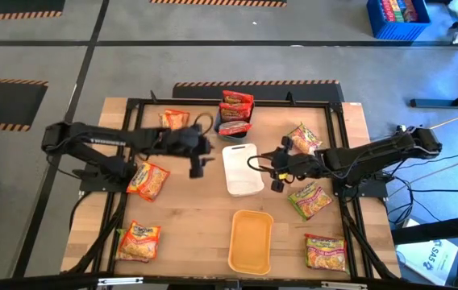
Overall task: Sort Maruchan noodles
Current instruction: Put the red noodle pack into the blue bin
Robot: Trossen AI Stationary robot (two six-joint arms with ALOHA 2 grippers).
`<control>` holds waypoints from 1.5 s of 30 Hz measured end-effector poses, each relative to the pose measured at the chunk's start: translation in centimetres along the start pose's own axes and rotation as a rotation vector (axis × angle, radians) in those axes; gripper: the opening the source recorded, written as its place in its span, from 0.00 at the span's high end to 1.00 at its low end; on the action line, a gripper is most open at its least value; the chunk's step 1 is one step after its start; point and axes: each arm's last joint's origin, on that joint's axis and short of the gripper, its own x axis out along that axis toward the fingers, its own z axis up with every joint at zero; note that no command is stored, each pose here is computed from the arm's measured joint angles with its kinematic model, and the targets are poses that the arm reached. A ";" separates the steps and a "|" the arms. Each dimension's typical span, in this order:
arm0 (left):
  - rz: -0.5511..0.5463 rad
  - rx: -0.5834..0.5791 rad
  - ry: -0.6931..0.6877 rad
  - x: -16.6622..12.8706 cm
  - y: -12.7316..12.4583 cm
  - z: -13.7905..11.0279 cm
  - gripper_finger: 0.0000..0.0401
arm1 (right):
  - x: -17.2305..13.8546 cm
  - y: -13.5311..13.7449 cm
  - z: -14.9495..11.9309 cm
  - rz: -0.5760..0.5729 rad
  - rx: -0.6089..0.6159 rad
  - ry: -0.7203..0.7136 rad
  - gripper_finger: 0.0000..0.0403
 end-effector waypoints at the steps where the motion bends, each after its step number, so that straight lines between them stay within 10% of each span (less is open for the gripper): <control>1: -0.010 0.004 0.001 0.3 -0.5 -0.8 0.55 | 0.5 -0.3 0.0 -0.015 0.000 0.003 0.58; 8: -0.016 -0.024 -0.029 2.1 -1.6 -4.7 0.55 | 5.5 -4.1 -0.8 -0.040 -0.019 0.036 0.62; 18: 0.022 -0.099 -0.033 2.8 -0.7 -7.1 0.55 | 11.2 -9.2 -3.4 -0.060 -0.103 0.041 0.98; 35: 0.057 -0.130 -0.108 2.9 0.3 -6.5 0.55 | 14.0 -11.5 -6.0 0.024 -0.094 0.045 0.99; 45: 0.118 -0.071 -0.275 2.6 1.4 -5.0 0.55 | 14.2 -12.3 -5.2 -0.136 -0.122 -0.024 0.99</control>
